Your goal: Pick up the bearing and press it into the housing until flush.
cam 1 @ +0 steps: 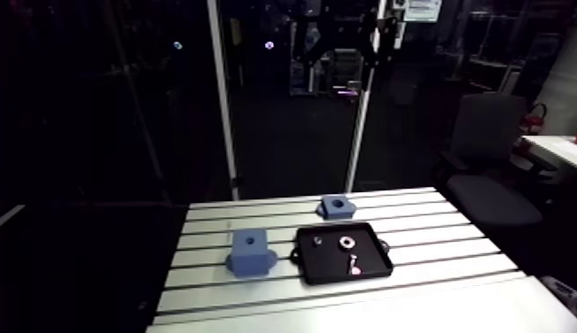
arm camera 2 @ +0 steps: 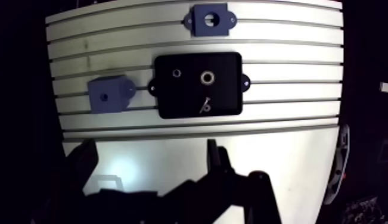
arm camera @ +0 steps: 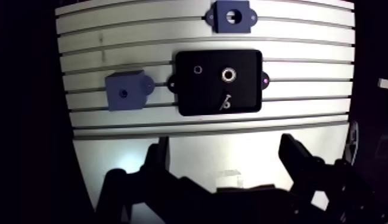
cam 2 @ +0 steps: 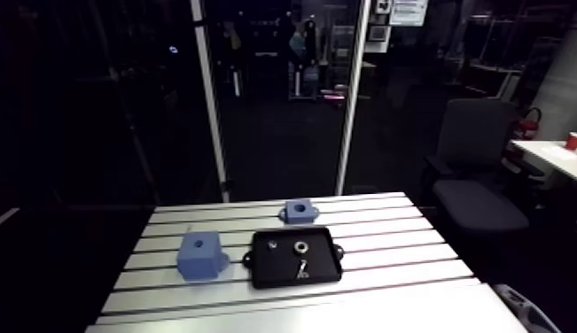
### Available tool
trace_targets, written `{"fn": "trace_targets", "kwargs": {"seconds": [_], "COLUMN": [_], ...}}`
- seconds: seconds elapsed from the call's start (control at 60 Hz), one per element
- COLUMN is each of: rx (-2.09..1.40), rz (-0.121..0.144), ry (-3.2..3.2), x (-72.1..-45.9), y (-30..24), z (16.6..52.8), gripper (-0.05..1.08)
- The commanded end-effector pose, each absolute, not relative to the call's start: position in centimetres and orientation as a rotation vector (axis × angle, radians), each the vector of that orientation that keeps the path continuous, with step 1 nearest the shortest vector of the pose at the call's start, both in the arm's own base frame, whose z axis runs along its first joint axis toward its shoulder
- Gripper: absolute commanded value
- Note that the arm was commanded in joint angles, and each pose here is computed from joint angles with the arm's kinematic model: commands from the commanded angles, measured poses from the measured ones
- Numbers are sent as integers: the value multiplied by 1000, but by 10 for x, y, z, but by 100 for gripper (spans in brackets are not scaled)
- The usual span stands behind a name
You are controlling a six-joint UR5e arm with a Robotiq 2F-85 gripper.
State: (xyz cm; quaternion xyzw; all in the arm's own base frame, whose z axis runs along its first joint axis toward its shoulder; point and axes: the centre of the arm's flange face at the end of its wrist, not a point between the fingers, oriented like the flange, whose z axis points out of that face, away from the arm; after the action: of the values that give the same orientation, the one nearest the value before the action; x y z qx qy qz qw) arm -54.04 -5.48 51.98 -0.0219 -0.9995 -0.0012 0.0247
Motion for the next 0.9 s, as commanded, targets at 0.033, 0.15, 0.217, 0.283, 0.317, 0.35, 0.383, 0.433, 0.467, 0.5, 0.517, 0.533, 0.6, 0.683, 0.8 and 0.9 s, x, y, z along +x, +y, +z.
{"fn": "trace_targets", "kwargs": {"seconds": [0.033,0.15,0.217,0.283,0.317,0.35,0.383,0.433,0.467,0.5,0.517,0.533,0.6,0.683,0.8,0.9], "rx": [-98,-84,-62,-45,-42,-38,-37,-39,-41,-43,-46,-46,-49,-46,-6,8], "rz": [-8,-4,-5,-9,-8,-6,-6,-6,-7,-7,-7,-7,-6,-4,-4,-3], "ry": [-3068,-3092,-3095,-3093,-3098,-3104,-3107,-3107,-3103,-3098,-3096,-3096,-3099,-3101,-3107,-3110], "x": [-548,-551,-550,-550,-550,-551,-552,-551,-552,-552,-553,-553,-556,-557,-562,-564], "y": [-37,-30,-24,-16,-12,-11,-8,-7,-6,-4,-3,-3,-1,-1,-1,0], "z": [461,431,418,410,403,397,389,385,382,380,376,376,365,354,337,328], "gripper": [1,1,1,1,1,1,1,1,1,1,1,1,1,1,1,1]}}
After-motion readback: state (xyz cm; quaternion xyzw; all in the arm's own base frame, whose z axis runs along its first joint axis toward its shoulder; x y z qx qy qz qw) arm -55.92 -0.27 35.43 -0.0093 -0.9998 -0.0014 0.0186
